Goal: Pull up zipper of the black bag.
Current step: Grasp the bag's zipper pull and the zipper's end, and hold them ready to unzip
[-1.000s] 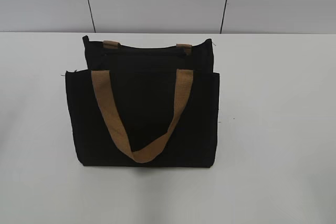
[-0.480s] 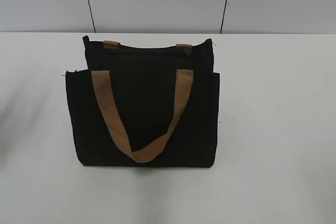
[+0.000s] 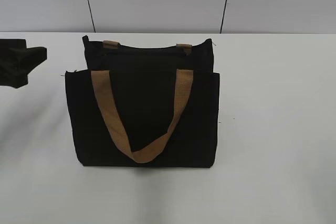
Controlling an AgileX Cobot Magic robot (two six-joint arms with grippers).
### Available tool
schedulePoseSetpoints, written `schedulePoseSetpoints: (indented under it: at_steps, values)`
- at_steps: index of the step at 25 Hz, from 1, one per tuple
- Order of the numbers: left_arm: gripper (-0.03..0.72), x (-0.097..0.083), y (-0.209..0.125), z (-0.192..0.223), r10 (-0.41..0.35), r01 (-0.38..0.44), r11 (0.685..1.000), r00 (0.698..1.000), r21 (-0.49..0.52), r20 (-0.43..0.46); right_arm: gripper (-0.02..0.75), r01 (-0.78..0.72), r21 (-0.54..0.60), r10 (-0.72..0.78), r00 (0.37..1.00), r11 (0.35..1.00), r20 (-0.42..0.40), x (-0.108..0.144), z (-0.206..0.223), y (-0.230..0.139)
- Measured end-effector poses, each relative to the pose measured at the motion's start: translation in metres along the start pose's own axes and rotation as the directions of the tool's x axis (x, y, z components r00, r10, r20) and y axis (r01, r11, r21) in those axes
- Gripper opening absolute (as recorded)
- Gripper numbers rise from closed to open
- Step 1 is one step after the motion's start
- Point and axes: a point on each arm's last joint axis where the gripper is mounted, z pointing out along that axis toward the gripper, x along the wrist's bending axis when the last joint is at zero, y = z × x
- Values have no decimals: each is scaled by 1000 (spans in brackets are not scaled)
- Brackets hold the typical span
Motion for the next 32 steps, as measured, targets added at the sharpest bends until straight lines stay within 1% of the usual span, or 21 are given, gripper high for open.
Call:
schedulePoseSetpoints:
  at_steps: [2,3,5,7,8,9,11,14,16,21,24,26,27,30,32]
  values:
    - [398,6,-10,-3,34,-36,999,996,31,80,568,0,0,0,1000,1000,0,0,0,0]
    - [398,10,-16,-5,29,-35,998,993,44,114,568,0,0,0,1000,1000,0,0,0,0]
    - [397,10,-27,-6,39,-55,996,976,65,214,568,0,-1,0,1000,1000,0,0,0,0]
    - [397,3,-38,-1,65,-101,990,943,96,327,568,0,-1,0,1000,1000,0,0,0,0]
    - [397,-2,-42,2,83,-134,985,919,108,385,568,0,-1,0,1000,1000,0,0,0,0]
    - [397,-5,-46,7,91,-155,981,899,118,429,568,0,-1,0,1000,1000,0,0,0,0]
    - [397,-9,-51,16,109,-188,975,871,120,480,568,0,-1,0,1000,1000,0,0,0,0]
    - [397,-12,-53,30,147,-226,970,844,94,516,568,0,-1,0,1000,1000,0,0,0,0]
    - [397,-12,-54,38,159,-238,968,832,84,531,568,0,-1,0,1000,1000,0,0,0,0]
    - [388,-15,-62,56,143,-226,971,808,76,572,568,0,-1,0,1000,1000,0,0,0,0]
    - [351,-18,-68,67,131,-218,973,790,75,599,568,0,-1,0,1000,1000,0,0,0,0]
    - [313,-19,-72,74,125,-213,974,779,72,614,568,0,-1,0,1000,1000,1,0,0,0]
    - [279,-20,-73,77,124,-212,975,775,71,620,568,-1,-1,1,1000,1000,2,0,0,0]
    - [150,-23,-75,85,128,-217,974,763,65,633,568,-1,-1,1,1000,1000,2,0,0,0]
    - [50,-24,-75,87,128,-218,974,764,67,632,568,-1,-1,1,1000,1000,2,0,0,0]
